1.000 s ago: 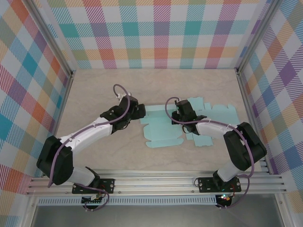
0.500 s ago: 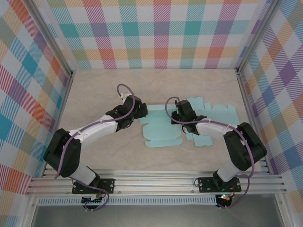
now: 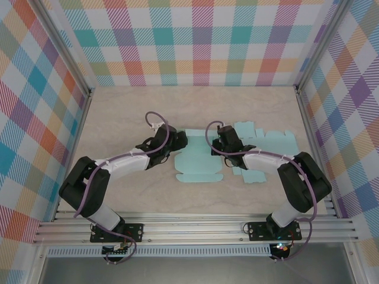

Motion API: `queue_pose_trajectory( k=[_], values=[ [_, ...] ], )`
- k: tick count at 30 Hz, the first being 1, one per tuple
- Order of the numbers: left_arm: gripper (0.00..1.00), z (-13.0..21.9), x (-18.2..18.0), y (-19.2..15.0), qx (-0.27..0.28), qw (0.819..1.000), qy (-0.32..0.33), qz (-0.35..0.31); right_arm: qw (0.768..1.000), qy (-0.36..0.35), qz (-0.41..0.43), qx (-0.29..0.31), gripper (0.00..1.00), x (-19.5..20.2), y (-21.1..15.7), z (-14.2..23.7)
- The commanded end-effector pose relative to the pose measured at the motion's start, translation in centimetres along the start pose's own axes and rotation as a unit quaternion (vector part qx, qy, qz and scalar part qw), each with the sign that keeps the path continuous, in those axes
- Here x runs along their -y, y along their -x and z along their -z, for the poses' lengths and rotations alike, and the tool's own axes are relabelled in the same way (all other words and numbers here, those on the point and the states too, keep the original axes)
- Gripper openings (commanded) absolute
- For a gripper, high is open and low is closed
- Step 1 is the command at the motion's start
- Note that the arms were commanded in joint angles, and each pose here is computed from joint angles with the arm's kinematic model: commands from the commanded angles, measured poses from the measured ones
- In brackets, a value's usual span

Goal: Fold the paper box

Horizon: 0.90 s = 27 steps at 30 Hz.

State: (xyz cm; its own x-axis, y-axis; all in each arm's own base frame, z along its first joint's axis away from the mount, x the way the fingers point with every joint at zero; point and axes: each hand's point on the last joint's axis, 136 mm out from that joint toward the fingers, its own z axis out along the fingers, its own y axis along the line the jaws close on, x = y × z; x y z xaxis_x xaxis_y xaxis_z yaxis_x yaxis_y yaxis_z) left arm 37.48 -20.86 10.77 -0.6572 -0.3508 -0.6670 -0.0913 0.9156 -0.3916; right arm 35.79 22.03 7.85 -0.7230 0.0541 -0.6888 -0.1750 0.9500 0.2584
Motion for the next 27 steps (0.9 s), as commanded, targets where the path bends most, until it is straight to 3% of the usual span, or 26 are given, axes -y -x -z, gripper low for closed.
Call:
queue_pose_trajectory(
  k=[1, 10, 14, 22, 27],
  values=[
    [0.94, 0.0, 1.1, 0.2, 0.008, 0.998, -0.032, 0.045, 0.999, 0.012, -0.023, 0.019, 0.00, -1.5, 1.2, -0.2],
    [0.93, 5.0, -4.4, -0.4, 0.025, 0.998, 0.037, 0.048, 0.999, -0.017, -0.038, 0.013, 0.00, -0.4, 0.8, -0.5],
    [0.93, 6.6, -5.3, -2.3, 0.005, 0.998, 0.011, 0.057, 0.999, -0.010, -0.033, 0.007, 0.00, -0.7, 0.6, -0.7],
    [0.88, 6.4, -1.9, -3.8, -0.024, 0.990, -0.109, 0.083, 1.000, 0.007, -0.018, 0.000, 0.00, -1.4, 0.1, -0.5],
    [0.84, 4.6, -0.9, -4.2, -0.039, 0.988, -0.114, 0.096, 1.000, 0.010, -0.014, 0.002, 0.00, -1.6, -0.1, -0.2]
  ],
)
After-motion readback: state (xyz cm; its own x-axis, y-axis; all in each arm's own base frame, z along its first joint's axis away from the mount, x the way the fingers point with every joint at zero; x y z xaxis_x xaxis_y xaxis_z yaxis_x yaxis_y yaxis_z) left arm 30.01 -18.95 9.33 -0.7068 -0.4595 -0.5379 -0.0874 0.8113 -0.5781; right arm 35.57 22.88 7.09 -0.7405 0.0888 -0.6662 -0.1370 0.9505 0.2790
